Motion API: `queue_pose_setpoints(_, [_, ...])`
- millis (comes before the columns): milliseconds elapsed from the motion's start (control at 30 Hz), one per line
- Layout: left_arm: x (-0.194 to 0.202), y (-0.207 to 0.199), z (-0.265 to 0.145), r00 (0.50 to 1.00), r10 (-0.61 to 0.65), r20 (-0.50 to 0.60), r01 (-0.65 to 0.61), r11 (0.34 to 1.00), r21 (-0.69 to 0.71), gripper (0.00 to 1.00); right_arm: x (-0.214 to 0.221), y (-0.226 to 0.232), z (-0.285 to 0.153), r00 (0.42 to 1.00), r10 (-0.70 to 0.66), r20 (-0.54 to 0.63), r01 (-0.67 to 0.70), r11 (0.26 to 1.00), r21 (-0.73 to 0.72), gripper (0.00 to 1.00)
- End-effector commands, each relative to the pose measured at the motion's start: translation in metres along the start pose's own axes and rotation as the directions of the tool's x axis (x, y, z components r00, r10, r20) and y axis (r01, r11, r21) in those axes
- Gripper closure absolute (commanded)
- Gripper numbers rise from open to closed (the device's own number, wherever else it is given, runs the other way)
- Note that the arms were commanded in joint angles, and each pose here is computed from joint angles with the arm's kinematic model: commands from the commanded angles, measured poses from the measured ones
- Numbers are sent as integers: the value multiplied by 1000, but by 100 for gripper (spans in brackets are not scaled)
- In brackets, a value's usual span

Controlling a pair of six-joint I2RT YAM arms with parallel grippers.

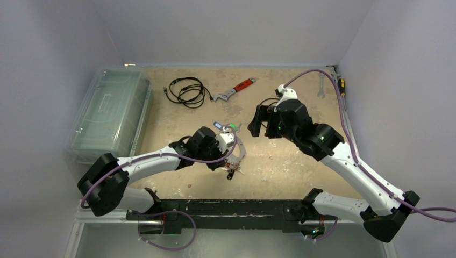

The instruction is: Put the keys on the keyring

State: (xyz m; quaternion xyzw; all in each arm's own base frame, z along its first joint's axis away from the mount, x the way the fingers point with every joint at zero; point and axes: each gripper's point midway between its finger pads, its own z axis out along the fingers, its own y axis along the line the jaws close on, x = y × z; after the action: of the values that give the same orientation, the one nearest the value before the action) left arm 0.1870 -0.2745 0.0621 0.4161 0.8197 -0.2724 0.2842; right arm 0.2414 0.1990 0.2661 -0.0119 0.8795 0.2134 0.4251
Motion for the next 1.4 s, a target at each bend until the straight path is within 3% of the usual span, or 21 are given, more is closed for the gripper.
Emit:
queue_pose_setpoints(0, [-12, -19, 2, 996, -79, 38, 76, 994, 75, 100, -6, 8, 3, 1000, -4, 22, 5, 999, -34, 3])
queue_pose_setpoints(167, [10, -30, 14, 987, -153, -38, 156, 982, 106, 100, 1, 6, 7, 1000, -7, 6, 7, 1000, -28, 3])
queue_pose_setpoints(767, [48, -3, 14, 959, -220, -180, 204, 973, -106, 98, 15, 1, 13, 999, -23, -33, 23, 1000, -21, 3])
queue_pose_setpoints(1033, [45, 24, 6, 958, -259, -125, 220, 940, -261, 94, 25, 0, 20, 998, -28, -58, 26, 999, -26, 3])
queue_pose_setpoints(1100, [46, 24, 10, 957, -262, -125, 226, 943, -246, 93, 26, 0, 22, 998, -29, -63, 27, 999, -27, 3])
queue_pose_setpoints(1200, [49, 17, 16, 950, -265, -167, 230, 952, -204, 88, 27, 1, 24, 997, -35, -69, 34, 999, -26, 3])
queue_pose_setpoints(1367, [52, 8, 9, 935, -289, -208, 253, 950, -185, 60, 29, -1, 25, 996, -44, -75, 42, 999, -21, 3])
